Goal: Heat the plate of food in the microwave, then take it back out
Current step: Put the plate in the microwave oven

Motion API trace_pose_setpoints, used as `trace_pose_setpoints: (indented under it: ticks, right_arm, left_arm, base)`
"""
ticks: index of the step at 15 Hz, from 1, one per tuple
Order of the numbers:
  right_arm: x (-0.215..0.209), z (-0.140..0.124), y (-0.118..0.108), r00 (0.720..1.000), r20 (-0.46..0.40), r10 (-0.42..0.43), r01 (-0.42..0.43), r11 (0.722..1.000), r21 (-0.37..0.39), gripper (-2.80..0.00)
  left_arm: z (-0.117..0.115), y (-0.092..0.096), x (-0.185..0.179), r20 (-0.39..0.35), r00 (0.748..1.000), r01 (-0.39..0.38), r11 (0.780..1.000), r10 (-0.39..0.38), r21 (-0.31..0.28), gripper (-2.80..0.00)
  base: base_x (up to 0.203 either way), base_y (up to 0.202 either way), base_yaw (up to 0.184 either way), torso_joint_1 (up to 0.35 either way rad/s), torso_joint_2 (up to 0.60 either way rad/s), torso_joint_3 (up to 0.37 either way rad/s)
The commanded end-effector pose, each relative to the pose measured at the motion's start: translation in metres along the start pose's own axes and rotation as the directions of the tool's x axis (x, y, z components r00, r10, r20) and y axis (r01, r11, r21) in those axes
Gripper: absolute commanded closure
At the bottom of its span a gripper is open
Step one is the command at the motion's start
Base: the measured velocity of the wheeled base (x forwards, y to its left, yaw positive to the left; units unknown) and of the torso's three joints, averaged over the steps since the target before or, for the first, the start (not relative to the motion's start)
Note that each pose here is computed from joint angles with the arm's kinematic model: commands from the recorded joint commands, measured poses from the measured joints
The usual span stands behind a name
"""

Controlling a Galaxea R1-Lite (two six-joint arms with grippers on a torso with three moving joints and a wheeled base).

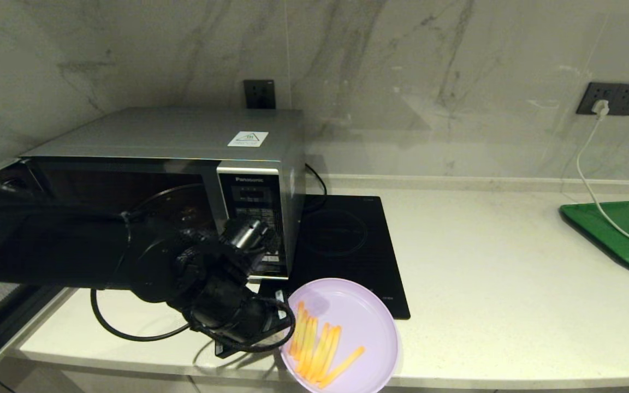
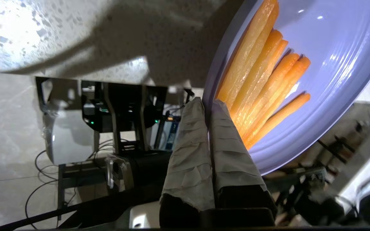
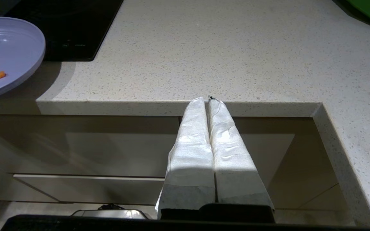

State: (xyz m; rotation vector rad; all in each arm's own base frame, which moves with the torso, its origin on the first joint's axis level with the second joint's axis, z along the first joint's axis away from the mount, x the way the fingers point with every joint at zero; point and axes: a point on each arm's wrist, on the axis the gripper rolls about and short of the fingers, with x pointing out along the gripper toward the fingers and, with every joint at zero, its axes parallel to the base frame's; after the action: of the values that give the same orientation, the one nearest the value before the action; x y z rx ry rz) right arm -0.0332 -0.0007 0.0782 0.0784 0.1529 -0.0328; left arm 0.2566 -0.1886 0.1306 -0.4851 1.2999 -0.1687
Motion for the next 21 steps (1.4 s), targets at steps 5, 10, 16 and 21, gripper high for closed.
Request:
trace_pose_setpoints:
  ticks: [5,10,16,21]
  right_arm:
    - [0.0,0.0,0.0,1.0,-0.001,0.001,-0.001,1.0,0.0,0.0]
    - [0.0,0.0,0.0,1.0,-0.001,0.0,0.0,1.0,0.0,0.0]
    - [0.0,0.0,0.0,1.0,-0.001,0.0,0.0,1.0,0.0,0.0]
    - [0.0,0.0,0.0,1.0,-0.001,0.0,0.0,1.0,0.0,0.0]
  left_arm:
    - [-0.009,0.063,-0.04,0.017,0.997,0.081,0.996,-0.081,-0.024,0.0]
    - [-0.016,0.121,-0.076,0.093,0.988,0.133,0.989,-0.126,-0.07,0.0]
    - [0.008,0.208,-0.107,0.261,0.964,0.127,0.959,-0.059,-0.253,0.0]
    - [0.039,0.267,-0.12,0.336,0.942,0.129,0.901,0.019,-0.413,0.0]
  base:
    - [0.0,0.0,0.0,0.0,0.0,0.0]
    - [0.0,0.0,0.0,0.0,0.0,0.0]
    - [0.0,0.0,0.0,0.0,0.0,0.0]
    - [0.0,0.0,0.0,0.0,0.0,0.0]
